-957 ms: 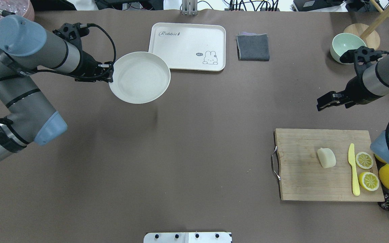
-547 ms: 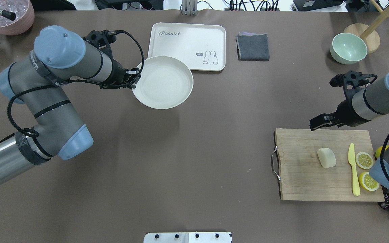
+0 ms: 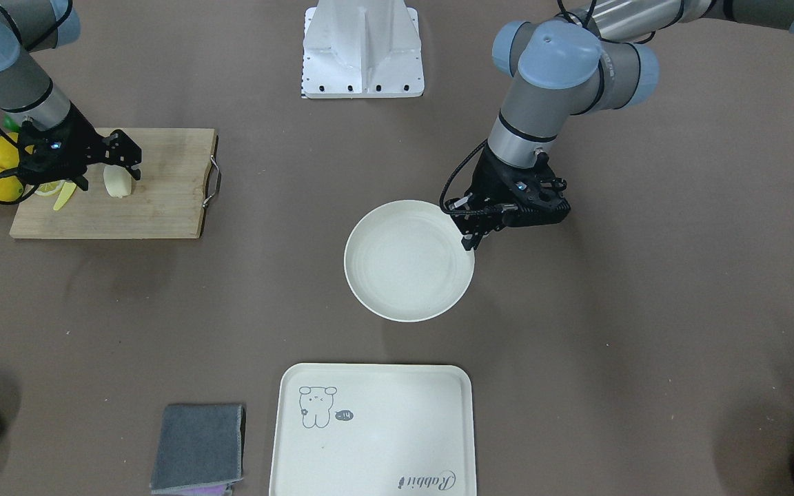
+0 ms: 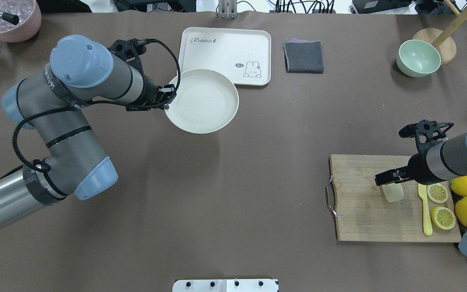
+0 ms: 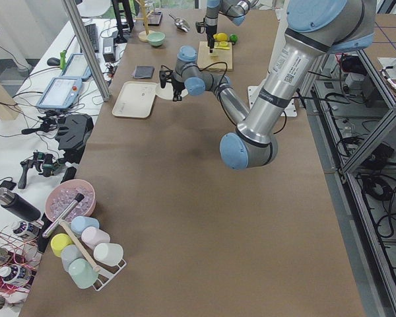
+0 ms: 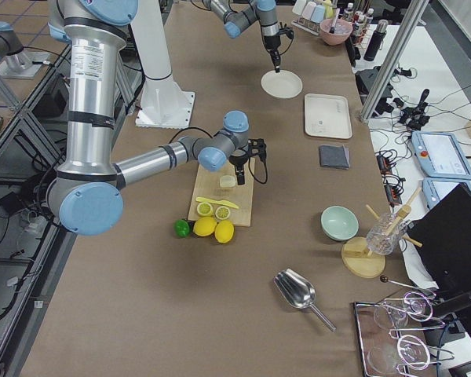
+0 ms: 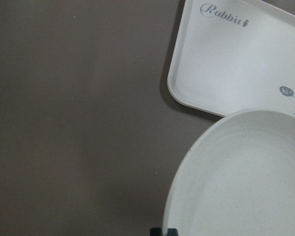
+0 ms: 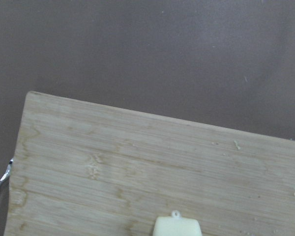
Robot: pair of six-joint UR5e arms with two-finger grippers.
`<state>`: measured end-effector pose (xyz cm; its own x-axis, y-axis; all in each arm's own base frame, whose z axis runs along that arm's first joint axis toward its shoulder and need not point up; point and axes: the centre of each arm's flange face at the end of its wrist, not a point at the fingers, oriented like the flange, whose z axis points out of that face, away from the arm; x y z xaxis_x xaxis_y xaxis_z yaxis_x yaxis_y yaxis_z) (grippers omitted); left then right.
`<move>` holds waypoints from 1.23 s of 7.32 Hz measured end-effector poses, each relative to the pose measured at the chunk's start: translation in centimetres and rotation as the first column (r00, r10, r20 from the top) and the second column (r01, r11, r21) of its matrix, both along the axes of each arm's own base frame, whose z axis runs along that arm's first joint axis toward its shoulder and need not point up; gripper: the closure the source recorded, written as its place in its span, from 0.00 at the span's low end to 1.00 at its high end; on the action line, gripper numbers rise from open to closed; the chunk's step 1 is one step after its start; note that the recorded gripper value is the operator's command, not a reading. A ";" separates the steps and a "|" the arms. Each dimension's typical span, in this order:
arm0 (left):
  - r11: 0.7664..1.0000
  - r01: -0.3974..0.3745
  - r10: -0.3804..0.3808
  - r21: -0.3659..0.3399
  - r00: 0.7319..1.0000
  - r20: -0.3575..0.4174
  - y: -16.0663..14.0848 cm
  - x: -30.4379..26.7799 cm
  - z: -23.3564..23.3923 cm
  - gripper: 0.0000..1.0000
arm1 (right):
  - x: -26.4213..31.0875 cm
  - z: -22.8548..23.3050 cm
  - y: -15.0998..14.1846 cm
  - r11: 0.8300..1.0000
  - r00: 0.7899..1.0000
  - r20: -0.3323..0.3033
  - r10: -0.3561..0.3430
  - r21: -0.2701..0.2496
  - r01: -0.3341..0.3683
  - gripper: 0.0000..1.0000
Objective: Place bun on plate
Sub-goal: 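Lift the plate with left gripper toward center while right gripper descends to bun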
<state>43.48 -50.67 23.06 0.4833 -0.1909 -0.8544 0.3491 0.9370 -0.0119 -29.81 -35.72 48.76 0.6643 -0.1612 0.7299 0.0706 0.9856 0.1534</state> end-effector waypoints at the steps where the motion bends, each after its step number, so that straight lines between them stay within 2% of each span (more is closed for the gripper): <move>1: 1.000 0.000 0.000 0.000 1.000 0.000 0.0 0.0 0.0 1.00 | -0.3 0.2 0.5 1.000 1.000 -0.006 -0.001 -0.004 0.001 0.06; 2: 1.000 -0.001 0.001 0.001 1.000 -0.001 0.0 0.0 0.0 1.00 | -0.3 0.5 0.7 1.000 1.000 -0.013 -0.002 -0.008 0.002 0.22; 3: 1.000 -0.001 0.001 0.001 1.000 -0.001 0.1 -0.1 0.0 1.00 | -0.3 1.1 0.9 1.000 1.000 -0.022 -0.003 -0.013 0.002 0.23; 4: 1.000 -0.001 0.001 0.001 1.000 -0.001 0.2 -0.1 0.0 1.00 | -0.3 1.6 1.0 1.000 0.999 -0.032 -0.003 -0.019 0.002 0.38; 6: 1.000 -0.002 0.002 0.001 1.000 0.001 0.2 -0.1 0.2 1.00 | -0.4 2.0 1.1 1.000 0.999 -0.038 -0.004 -0.024 0.003 0.77; 7: 1.000 -0.003 0.003 0.001 1.000 0.001 0.3 -0.1 0.2 1.00 | -0.4 1.9 1.1 1.000 0.999 -0.036 -0.004 -0.024 0.003 0.93; 9: 1.000 -0.009 0.009 0.004 1.000 0.015 1.1 0.8 0.9 1.00 | -0.3 0.9 1.1 1.000 1.000 -0.018 -0.005 -0.016 0.005 0.98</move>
<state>44.26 -49.60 23.98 0.4977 -0.1828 -0.8478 0.3405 0.9402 -0.0028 -30.10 -34.61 49.66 0.6765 -0.1530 0.7204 0.0784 0.9876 0.1362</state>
